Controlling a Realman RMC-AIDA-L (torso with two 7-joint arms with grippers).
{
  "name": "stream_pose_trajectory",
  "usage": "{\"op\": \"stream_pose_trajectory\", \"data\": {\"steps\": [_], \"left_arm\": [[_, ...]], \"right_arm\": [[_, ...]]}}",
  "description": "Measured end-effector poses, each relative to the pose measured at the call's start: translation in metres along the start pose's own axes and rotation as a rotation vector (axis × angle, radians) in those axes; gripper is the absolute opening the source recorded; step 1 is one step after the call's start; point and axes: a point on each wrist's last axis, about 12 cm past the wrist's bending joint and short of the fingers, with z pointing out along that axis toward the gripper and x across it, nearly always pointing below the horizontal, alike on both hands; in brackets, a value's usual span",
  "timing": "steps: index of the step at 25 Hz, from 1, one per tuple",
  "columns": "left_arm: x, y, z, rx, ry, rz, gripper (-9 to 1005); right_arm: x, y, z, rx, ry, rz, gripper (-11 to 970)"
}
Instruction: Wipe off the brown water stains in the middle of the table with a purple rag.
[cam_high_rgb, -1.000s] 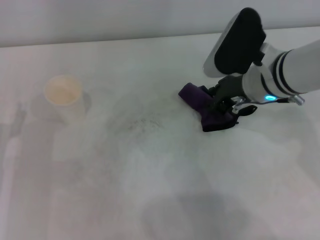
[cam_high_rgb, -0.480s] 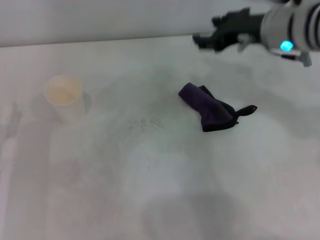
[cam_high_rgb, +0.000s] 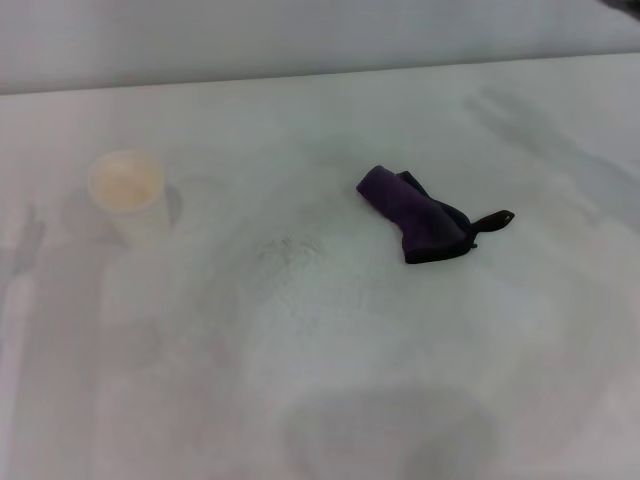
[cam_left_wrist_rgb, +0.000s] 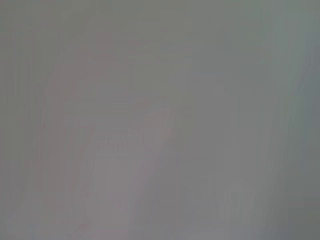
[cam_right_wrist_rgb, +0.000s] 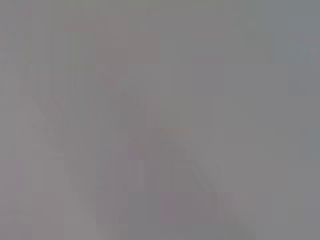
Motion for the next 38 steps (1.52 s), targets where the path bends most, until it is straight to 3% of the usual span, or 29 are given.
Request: {"op": "stream_pose_trajectory", "data": {"steps": [4, 7, 8, 9, 15, 23, 32, 38], "left_arm": [[0.0, 0.001, -0.001, -0.002, 0.002, 0.0, 888], [0.001, 0.001, -0.002, -0.004, 0.003, 0.0, 888], [0.001, 0.001, -0.002, -0.004, 0.004, 0.0, 888], [0.001, 0.001, -0.002, -0.005, 0.004, 0.0, 888], [0.0, 0.0, 0.0, 0.0, 0.001, 0.0, 887], [0.002, -0.002, 0.0, 0.015, 0.017, 0.007, 887], [0.003, -0.002, -0.001, 0.02, 0.018, 0.011, 888], [-0.001, -0.007, 0.007, 0.039, 0.009, 0.015, 888]], "right_arm": [[0.018, -0.025, -0.042, 0.147, -0.225, 0.002, 646], [0.034, -0.037, -0.067, 0.29, -0.283, -0.162, 643], [0.046, -0.042, -0.074, 0.374, -0.261, -0.316, 642], [0.055, -0.043, -0.076, 0.412, -0.237, -0.393, 641], [0.091, -0.046, -0.071, 0.516, -0.091, -0.59, 636], [0.109, -0.046, -0.066, 0.541, -0.03, -0.571, 636], [0.114, -0.044, -0.066, 0.535, -0.03, -0.552, 636], [0.12, -0.041, -0.062, 0.521, -0.035, -0.474, 636]]}}
